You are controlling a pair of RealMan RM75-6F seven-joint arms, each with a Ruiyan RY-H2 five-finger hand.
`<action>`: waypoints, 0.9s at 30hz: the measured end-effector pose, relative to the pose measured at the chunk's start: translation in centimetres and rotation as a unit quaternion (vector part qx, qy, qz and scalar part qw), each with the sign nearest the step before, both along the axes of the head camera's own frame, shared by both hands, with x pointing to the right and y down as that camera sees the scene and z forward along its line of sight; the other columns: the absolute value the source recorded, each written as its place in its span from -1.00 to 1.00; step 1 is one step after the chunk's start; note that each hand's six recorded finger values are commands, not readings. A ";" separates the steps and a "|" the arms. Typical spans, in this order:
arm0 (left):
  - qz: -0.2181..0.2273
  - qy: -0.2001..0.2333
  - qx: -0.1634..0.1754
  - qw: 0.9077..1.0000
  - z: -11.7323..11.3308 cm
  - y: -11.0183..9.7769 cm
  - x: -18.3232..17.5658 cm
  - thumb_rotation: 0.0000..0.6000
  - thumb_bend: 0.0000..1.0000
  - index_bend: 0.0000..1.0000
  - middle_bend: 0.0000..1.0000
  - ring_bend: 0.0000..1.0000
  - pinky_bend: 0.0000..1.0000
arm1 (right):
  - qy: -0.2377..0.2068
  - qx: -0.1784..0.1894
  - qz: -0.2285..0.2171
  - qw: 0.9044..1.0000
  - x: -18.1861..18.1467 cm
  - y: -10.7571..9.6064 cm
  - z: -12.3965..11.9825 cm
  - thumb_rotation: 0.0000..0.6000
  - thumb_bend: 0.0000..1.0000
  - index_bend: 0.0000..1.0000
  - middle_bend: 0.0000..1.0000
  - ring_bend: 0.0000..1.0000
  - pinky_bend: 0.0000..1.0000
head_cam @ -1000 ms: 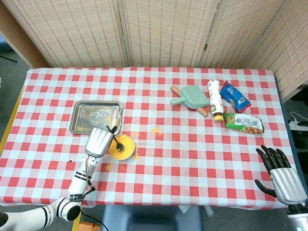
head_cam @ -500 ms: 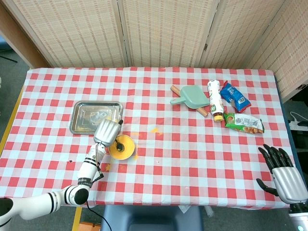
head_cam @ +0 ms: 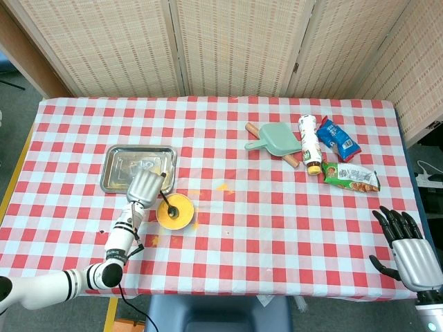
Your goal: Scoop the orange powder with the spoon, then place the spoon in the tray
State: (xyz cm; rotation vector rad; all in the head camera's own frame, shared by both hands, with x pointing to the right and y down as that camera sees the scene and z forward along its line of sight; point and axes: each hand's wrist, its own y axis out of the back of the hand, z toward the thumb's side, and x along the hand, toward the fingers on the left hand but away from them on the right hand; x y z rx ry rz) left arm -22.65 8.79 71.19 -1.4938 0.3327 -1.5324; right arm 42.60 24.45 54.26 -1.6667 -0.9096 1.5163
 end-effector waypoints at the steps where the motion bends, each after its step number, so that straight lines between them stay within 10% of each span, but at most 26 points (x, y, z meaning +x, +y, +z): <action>1: -0.002 -0.003 -0.004 1.000 0.0 0.0 -0.3 1.00 0.31 -0.31 1.00 1.00 1.00 | 0.000 0.000 0.000 1.000 0.0 0.0 0.0 1.00 -0.63 -1.00 -1.00 -1.00 -1.00; 27: 0.019 -0.019 0.021 0.999 -1.6 1.3 -2.9 1.00 0.30 -0.46 1.00 1.00 1.00 | -0.003 0.002 -0.010 1.000 -0.6 0.5 -0.2 1.00 -0.63 -1.00 -1.00 -1.00 -1.00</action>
